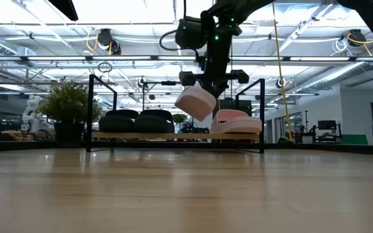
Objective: Pick and place slides into the shelf
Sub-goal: Put the pink slipper on the shelf
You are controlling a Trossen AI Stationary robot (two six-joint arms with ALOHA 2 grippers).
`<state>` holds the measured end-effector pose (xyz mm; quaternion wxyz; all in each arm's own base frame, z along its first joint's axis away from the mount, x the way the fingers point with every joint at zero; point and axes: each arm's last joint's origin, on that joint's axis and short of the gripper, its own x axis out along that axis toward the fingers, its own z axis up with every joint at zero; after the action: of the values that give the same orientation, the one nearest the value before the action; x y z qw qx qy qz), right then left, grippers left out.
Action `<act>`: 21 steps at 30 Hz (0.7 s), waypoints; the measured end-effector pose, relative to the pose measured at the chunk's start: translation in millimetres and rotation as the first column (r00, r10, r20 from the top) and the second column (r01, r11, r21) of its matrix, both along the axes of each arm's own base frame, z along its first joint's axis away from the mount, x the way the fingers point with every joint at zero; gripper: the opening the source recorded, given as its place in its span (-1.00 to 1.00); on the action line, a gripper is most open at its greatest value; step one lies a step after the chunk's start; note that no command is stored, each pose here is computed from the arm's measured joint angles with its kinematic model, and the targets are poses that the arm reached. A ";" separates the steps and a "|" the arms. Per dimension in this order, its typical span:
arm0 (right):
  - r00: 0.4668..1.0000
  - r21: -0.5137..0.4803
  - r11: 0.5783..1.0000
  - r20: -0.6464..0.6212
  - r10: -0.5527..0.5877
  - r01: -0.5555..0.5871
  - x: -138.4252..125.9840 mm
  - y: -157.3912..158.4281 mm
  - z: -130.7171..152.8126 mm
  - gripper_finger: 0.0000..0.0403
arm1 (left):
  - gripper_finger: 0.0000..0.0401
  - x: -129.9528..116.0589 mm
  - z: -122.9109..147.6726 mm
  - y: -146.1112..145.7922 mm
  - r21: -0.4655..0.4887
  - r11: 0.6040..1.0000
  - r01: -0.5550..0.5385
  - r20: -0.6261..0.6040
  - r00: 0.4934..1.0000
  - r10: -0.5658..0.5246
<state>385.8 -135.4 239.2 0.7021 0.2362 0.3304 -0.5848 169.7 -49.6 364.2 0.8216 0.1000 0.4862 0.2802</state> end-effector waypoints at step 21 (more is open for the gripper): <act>0.994 -0.080 0.991 0.019 0.107 -0.105 16.4 -2.0 31.4 -1.00 | -0.09 0.1 0.1 0.2 0.016 1.000 0.011 -0.007 1.000 -0.011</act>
<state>402.3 -137.4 270.6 0.7449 0.1972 0.3109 -0.5563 169.8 -49.4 364.4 0.8208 0.1101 0.4861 0.2791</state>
